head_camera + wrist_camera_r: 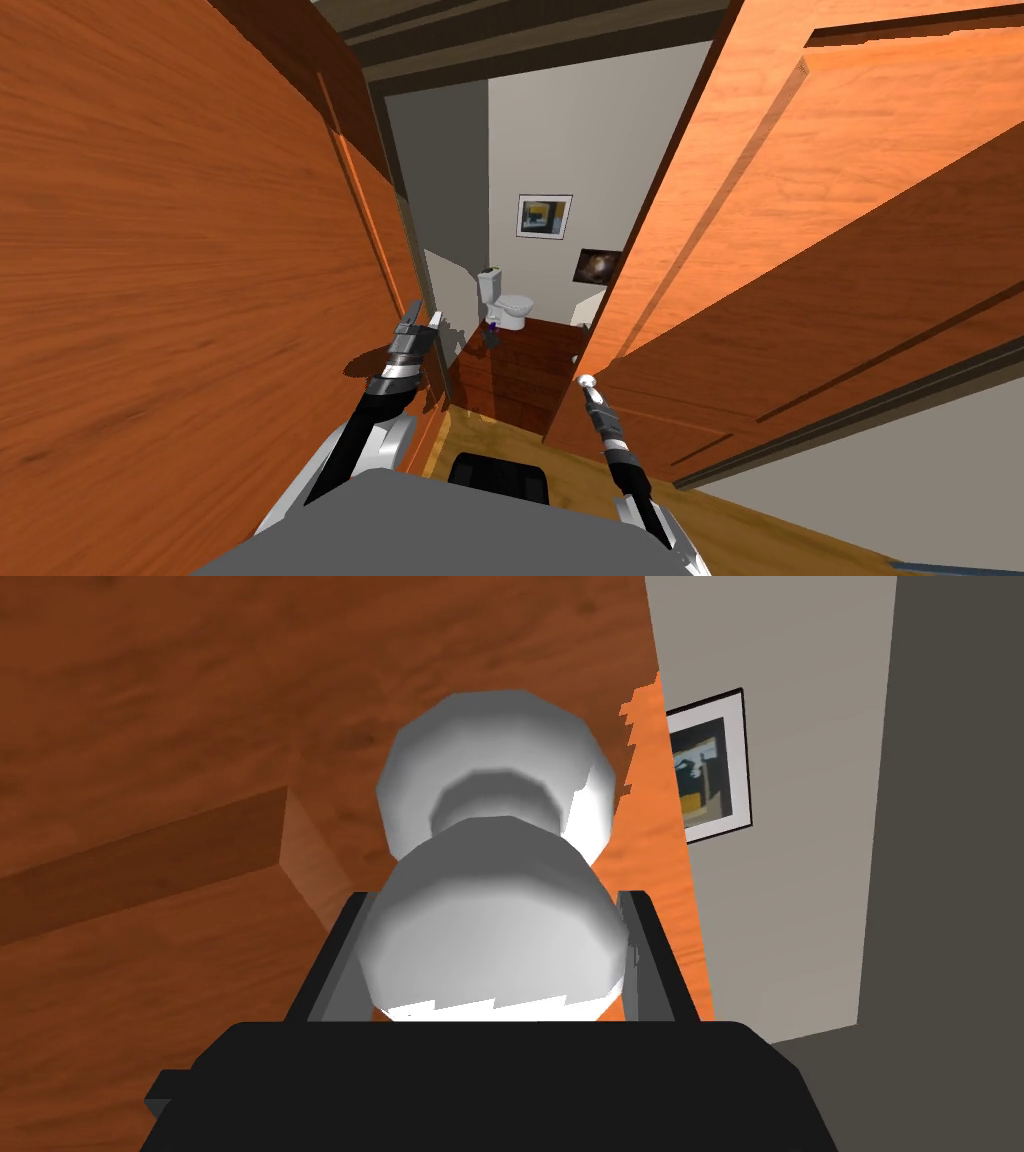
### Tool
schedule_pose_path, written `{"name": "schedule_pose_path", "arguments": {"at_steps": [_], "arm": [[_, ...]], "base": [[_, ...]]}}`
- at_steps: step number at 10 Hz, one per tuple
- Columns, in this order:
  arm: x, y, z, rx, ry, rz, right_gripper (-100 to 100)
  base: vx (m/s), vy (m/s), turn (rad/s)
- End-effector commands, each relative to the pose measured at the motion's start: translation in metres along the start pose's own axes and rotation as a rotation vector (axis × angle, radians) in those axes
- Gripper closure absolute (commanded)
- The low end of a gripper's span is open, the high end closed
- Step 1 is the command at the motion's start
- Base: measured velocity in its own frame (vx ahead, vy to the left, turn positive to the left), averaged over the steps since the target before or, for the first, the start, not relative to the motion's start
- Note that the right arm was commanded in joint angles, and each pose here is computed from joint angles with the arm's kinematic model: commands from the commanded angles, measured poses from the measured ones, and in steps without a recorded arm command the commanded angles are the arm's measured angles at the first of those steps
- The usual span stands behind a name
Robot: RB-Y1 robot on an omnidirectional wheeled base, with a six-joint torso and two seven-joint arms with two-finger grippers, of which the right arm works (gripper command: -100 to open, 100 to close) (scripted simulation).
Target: Pull the door open
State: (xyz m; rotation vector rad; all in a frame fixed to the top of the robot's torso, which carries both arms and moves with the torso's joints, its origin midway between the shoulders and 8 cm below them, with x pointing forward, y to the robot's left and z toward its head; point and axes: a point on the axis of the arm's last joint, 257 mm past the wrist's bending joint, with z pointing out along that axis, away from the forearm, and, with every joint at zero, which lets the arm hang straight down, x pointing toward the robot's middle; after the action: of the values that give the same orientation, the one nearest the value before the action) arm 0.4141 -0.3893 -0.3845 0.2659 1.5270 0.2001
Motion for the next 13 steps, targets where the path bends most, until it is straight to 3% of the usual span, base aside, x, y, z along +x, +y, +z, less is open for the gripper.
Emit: {"name": "schedule_pose_path", "arguments": {"at_steps": [1, 13], "arm": [[0.002, 0.002, -0.0006, 0.004, -0.003, 0.066, 100], [-0.007, -0.010, -0.0003, 0.046, -0.049, 0.412, 100]], "base": [[-0.061, -0.028, 0.122], [-0.042, -0.021, 0.072]]}}
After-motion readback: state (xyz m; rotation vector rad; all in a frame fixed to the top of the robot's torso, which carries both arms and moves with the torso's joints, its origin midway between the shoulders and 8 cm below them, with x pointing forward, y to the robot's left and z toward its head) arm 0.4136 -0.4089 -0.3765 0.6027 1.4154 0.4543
